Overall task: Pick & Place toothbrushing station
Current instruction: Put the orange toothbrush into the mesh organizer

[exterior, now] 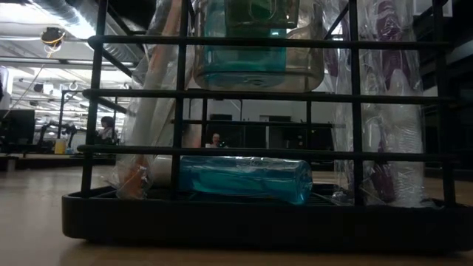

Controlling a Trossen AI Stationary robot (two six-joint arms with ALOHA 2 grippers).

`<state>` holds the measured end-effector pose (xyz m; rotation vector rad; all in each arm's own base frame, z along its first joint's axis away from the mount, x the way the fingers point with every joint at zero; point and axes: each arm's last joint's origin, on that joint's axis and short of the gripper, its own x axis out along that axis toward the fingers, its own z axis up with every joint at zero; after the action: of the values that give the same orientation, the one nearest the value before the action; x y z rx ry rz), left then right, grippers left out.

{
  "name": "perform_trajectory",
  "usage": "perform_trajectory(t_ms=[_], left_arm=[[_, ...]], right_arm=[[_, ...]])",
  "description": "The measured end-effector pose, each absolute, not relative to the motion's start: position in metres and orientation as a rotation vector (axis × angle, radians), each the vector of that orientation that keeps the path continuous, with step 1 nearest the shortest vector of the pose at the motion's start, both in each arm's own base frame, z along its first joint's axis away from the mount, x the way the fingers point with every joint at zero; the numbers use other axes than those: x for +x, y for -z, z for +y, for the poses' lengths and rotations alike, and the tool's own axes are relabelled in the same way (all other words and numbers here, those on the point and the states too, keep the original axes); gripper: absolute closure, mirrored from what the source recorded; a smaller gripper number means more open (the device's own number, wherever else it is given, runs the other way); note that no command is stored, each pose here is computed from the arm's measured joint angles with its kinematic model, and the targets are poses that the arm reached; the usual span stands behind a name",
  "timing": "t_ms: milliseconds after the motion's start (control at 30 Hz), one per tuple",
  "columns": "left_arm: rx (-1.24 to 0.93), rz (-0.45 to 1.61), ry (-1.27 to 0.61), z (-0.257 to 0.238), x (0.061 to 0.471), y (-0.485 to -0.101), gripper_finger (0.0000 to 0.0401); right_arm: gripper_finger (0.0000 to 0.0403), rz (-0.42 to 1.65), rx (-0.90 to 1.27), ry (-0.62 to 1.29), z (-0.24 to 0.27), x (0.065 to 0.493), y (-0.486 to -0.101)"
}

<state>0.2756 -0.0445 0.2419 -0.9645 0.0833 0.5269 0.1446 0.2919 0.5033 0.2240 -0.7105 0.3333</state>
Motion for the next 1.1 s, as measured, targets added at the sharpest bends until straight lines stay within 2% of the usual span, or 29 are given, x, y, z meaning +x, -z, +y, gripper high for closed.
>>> perform_trajectory(t_ms=[233, 400, 600, 1100], left_arm=[[-0.827, 0.031, -0.392, -0.098, 0.243, -0.285, 0.04], [-0.697, -0.014, -0.376, -0.135, 0.23, -0.304, 0.04], [-0.652, -0.066, -0.423, -0.167, 0.224, -0.304, 0.04], [-0.645, -0.085, -0.392, -0.216, 0.25, -0.305, 0.04]], right_arm=[[0.0202, -0.712, 0.206, -0.325, 0.292, 0.145, -0.503], [0.0202, -0.701, 0.206, -0.309, 0.291, 0.145, -0.503], [0.0202, -0.704, 0.207, -0.312, 0.291, 0.145, -0.503], [0.0202, -0.705, 0.234, -0.318, 0.291, 0.145, -0.503]])
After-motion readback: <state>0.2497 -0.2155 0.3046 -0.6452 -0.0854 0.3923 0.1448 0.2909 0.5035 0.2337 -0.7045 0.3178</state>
